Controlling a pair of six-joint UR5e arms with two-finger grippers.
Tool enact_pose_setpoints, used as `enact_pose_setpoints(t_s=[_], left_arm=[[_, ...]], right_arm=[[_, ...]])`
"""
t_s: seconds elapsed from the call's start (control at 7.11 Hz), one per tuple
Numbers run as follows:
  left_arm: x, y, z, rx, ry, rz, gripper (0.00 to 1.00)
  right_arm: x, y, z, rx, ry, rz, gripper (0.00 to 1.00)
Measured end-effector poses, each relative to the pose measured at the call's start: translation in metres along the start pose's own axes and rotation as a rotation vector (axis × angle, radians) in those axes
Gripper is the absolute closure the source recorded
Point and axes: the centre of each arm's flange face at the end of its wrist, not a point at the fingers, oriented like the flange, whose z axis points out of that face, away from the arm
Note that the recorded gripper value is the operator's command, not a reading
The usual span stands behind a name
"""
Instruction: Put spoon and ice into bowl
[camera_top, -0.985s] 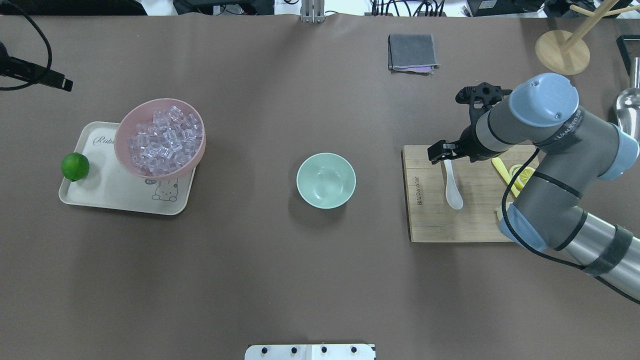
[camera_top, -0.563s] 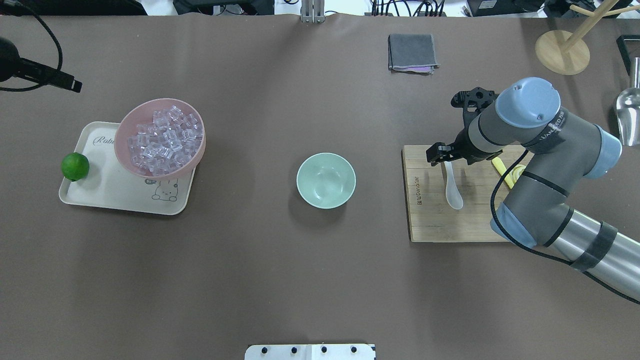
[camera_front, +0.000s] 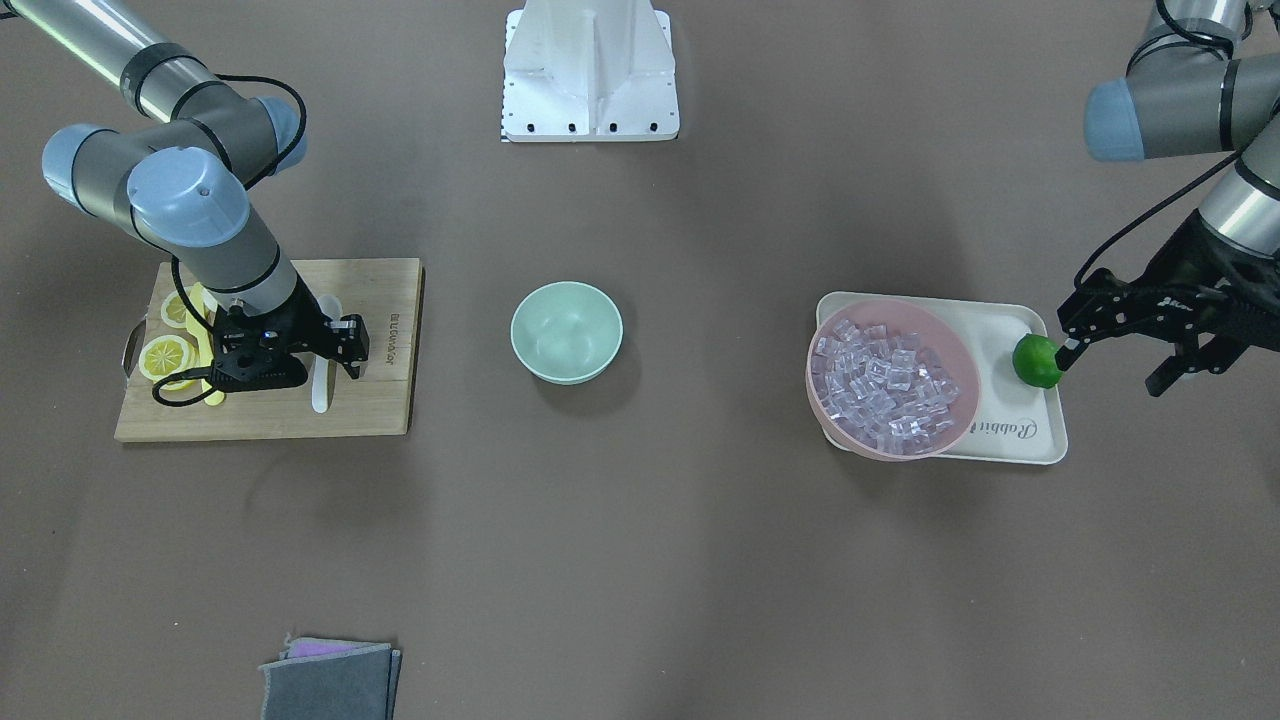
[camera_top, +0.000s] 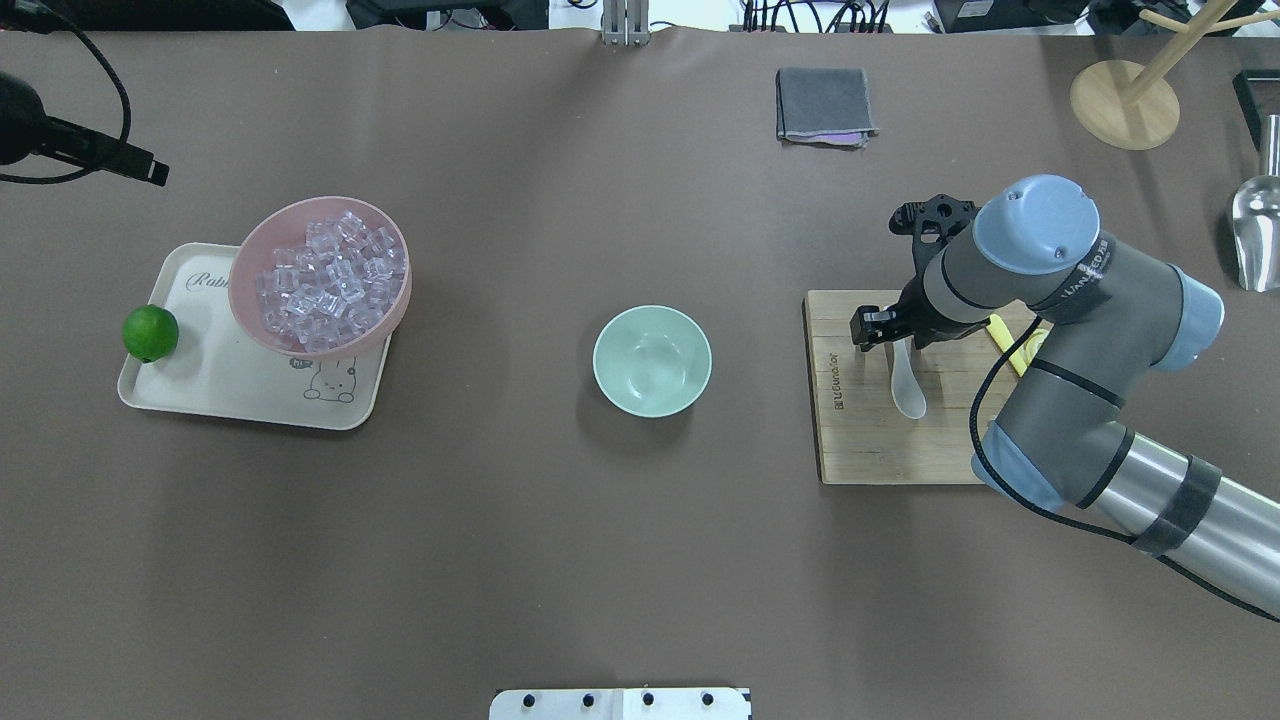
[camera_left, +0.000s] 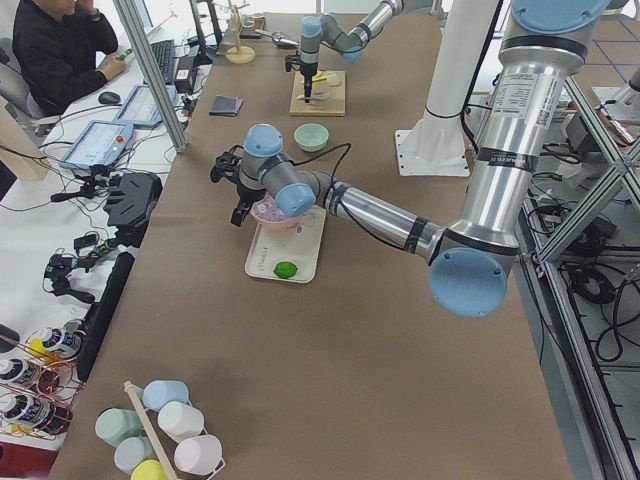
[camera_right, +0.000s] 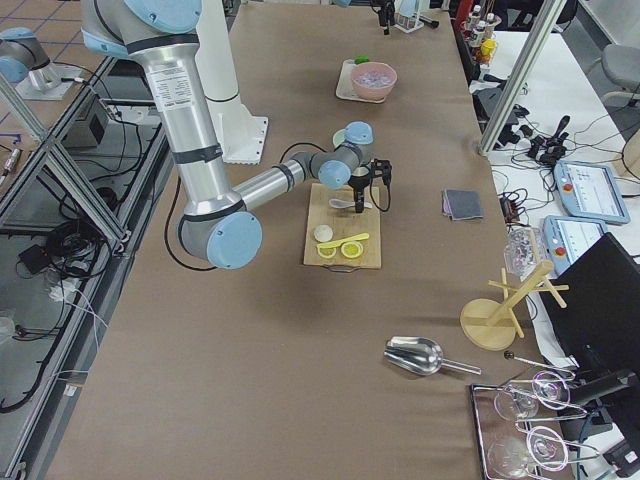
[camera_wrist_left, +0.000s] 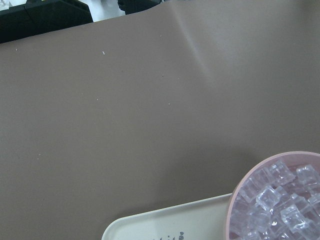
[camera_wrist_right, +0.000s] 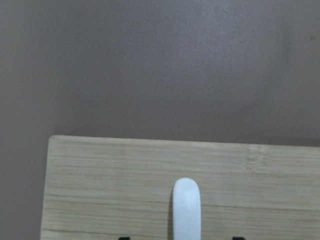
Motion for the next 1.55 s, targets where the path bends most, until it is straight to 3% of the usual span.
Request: enact_pose_setpoints(t_s=[0.14, 0.28, 0.56, 0.99, 1.27, 1.55], left_arm=[[0.0, -0.001, 0.001, 0.0, 0.001, 0.001, 0.03], [0.002, -0.003, 0.001, 0.002, 0.001, 0.003, 0.03], [0.004, -0.007, 0.002, 0.003, 0.004, 0.007, 0.03], [0.006, -0.008, 0.001, 0.006, 0.006, 0.012, 0.03], [0.011, -0.01, 0.0, 0.011, 0.013, -0.001, 0.03], [0.043, -0.003, 0.017, 0.023, 0.031, -0.037, 0.03]], right_arm=[[0.0, 0.002, 0.001, -0.003, 0.0, -0.002, 0.75], [0.001, 0.002, 0.0, -0.004, -0.001, 0.0, 0.87], [0.003, -0.002, -0.01, -0.009, -0.02, 0.006, 1.0], [0.008, -0.01, -0.025, -0.004, -0.039, 0.02, 1.0], [0.01, -0.02, -0.047, -0.008, -0.08, 0.034, 1.0], [-0.003, -0.028, -0.062, -0.003, -0.101, 0.034, 1.0]])
